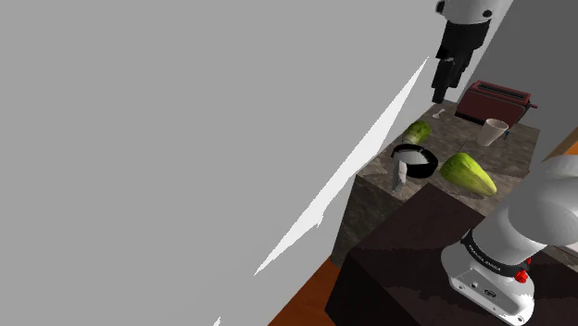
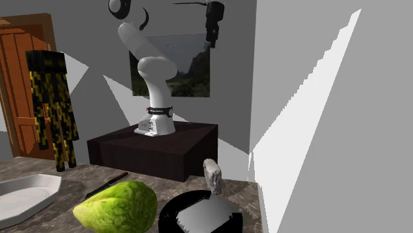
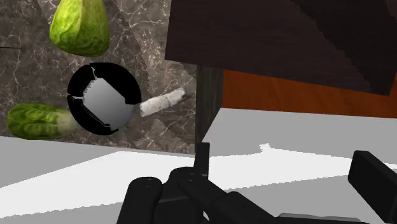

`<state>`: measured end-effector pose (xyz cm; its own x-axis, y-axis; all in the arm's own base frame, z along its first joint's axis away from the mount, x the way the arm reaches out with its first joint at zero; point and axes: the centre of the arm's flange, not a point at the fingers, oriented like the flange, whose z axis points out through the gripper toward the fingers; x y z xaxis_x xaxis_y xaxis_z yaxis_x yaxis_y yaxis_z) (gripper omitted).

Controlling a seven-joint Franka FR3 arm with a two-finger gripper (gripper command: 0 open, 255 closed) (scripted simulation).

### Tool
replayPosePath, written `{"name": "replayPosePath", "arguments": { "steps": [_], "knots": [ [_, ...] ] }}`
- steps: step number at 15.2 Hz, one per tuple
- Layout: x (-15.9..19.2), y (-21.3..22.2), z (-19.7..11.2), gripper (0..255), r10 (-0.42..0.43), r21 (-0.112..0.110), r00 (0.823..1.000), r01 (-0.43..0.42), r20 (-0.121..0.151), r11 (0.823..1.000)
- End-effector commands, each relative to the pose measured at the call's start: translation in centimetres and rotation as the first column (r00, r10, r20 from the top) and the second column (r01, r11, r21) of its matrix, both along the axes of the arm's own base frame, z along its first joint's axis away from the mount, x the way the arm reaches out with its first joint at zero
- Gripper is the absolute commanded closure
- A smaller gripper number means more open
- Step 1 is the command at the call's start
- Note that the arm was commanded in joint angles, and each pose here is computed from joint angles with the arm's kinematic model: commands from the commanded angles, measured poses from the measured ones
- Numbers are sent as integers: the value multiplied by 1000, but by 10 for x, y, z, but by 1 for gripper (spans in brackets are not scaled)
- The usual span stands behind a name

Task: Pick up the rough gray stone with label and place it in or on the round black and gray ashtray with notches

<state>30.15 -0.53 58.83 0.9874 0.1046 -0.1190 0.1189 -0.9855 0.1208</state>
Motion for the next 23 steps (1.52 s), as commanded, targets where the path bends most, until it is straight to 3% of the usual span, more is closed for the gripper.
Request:
{"name": "replayPosePath", "arguments": {
  "steps": [1, 6, 12, 17, 23],
  "knots": [
    [0, 0, 0, 0, 0, 0, 1000, 0, 0, 1000],
    [22, -31, -56, 0, -136, 13, 991, 136, 13, 991],
    [44, -70, -123, 0, -296, 31, 955, 295, 25, 955],
    [58, -105, -179, 0, -424, 47, 905, 422, 33, 905],
    [70, -148, -247, 0, -566, 68, 823, 563, 40, 824]
  ]
}}
